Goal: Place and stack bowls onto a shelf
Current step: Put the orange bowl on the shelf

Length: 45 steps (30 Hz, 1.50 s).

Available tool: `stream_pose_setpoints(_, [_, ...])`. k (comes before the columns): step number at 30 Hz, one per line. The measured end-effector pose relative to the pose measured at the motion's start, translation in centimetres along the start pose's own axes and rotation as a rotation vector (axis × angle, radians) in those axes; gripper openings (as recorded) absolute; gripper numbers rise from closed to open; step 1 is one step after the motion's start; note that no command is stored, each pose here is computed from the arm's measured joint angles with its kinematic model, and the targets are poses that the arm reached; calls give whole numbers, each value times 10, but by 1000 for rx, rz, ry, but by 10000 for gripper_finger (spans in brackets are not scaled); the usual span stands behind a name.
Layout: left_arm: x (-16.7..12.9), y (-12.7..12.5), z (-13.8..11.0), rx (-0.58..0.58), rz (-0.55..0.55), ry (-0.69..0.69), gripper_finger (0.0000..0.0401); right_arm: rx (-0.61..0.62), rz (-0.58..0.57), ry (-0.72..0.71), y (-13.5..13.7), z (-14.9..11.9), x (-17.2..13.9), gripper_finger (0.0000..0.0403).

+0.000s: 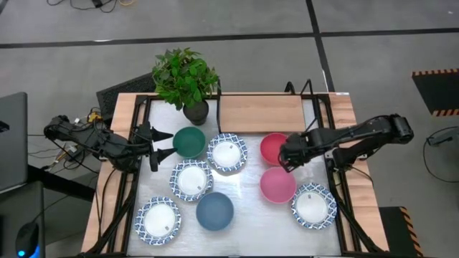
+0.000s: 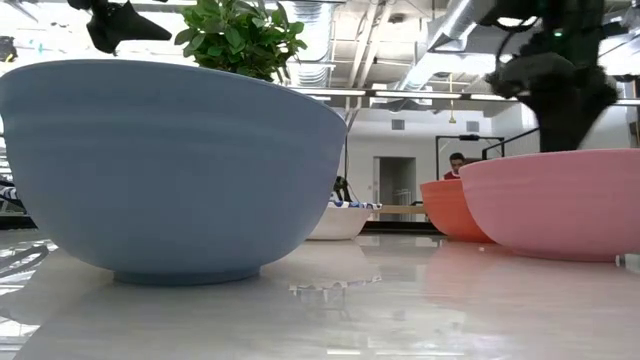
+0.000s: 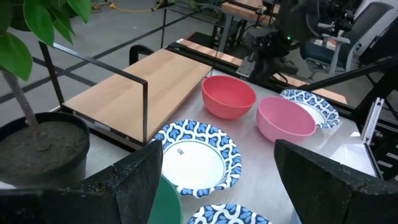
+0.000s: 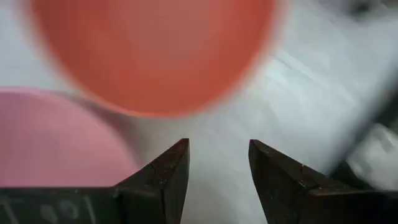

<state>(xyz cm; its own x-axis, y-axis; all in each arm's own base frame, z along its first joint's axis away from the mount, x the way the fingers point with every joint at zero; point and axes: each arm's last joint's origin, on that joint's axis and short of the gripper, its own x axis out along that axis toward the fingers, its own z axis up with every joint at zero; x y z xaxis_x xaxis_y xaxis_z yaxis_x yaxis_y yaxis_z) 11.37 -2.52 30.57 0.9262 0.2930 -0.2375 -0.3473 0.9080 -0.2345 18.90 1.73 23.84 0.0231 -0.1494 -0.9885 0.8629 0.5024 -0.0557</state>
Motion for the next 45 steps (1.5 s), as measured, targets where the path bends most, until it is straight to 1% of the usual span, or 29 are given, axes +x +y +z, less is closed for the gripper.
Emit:
stream_pose_setpoints(2, [0,0,0,0,1,0,293,68,-59,24,-5,-5,-1,191])
stream_pose_setpoints(3, [0,0,0,0,1,0,293,82,-77,28,-6,-7,-1,191])
stream_pose_setpoints(5, [0,0,0,0,2,-1,293,62,-91,29,-5,-11,-1,191])
stream_pose_setpoints(7, [0,0,0,1,2,-1,293,-3,-73,8,-1,-12,0,191])
stream_pose_setpoints(10, [0,0,0,2,3,-2,293,-98,-1,-50,7,-9,0,191])
stream_pose_setpoints(15, [0,0,0,4,14,-6,293,-223,198,-211,29,4,-4,191])
stream_pose_setpoints(18, [0,1,0,4,23,-11,293,-245,260,-301,35,16,-6,191])
stream_pose_setpoints(21, [0,1,0,3,33,-15,293,-245,287,-353,39,26,-5,191])
stream_pose_setpoints(24, [0,1,0,3,35,-16,293,-260,281,-366,42,33,-1,191])
stream_pose_setpoints(27, [0,1,0,5,37,-14,293,-283,250,-337,48,37,10,191])
stream_pose_setpoints(33, [0,2,-1,13,49,-7,293,-330,204,-297,64,39,33,191])
stream_pose_setpoints(37, [0,2,-1,13,50,-7,293,-343,182,-280,70,39,43,191])
stream_pose_setpoints(42, [0,2,-1,13,50,-6,293,-349,179,-278,72,40,46,191])
stream_pose_setpoints(45, [0,2,-1,14,50,-5,293,-355,193,-294,70,41,40,191])
